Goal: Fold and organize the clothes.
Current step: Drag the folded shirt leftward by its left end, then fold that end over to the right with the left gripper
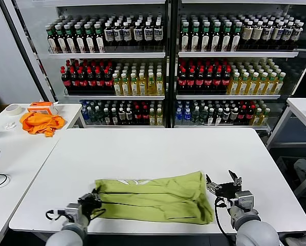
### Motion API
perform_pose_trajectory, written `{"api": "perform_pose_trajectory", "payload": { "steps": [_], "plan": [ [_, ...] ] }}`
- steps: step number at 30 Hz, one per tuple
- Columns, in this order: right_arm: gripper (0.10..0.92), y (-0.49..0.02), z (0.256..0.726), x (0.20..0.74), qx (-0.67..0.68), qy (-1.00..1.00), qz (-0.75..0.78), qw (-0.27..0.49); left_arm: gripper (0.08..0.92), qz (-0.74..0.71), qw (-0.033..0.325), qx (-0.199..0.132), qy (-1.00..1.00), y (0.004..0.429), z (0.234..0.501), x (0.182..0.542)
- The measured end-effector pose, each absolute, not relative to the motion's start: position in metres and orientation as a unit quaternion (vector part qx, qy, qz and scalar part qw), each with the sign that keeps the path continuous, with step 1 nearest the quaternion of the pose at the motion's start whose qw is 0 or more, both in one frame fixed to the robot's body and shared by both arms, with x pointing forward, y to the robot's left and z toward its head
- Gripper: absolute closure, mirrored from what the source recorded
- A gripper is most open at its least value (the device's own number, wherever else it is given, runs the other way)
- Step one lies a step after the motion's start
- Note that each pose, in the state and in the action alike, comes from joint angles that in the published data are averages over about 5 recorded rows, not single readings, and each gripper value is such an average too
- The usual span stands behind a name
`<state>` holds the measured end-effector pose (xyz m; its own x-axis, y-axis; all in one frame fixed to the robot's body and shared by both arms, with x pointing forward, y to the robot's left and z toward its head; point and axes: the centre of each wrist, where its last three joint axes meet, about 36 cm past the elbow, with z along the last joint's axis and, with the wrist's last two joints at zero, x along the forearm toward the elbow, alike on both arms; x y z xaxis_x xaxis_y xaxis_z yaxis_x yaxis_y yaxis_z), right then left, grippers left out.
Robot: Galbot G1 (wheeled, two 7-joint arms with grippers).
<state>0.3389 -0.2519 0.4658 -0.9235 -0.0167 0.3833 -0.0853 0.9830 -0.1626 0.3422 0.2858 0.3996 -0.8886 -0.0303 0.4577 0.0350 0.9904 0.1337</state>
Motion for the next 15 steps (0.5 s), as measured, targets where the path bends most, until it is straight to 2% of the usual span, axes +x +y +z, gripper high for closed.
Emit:
{"api": "perform_pose_trajectory", "payload": {
  "steps": [10,15],
  "plan": [
    [0.2,-0.25,0.469,0.341,0.031,-0.978,0.086,0.188,0.907,-0.171,0.24,0.072,-0.953,0.371,0.44,0.354],
    [0.2,-0.251,0.472,0.34,0.032,-0.978,0.087,0.187,0.907,-0.178,0.237,0.092,-0.951,0.387,0.46,0.361]
  ]
}}
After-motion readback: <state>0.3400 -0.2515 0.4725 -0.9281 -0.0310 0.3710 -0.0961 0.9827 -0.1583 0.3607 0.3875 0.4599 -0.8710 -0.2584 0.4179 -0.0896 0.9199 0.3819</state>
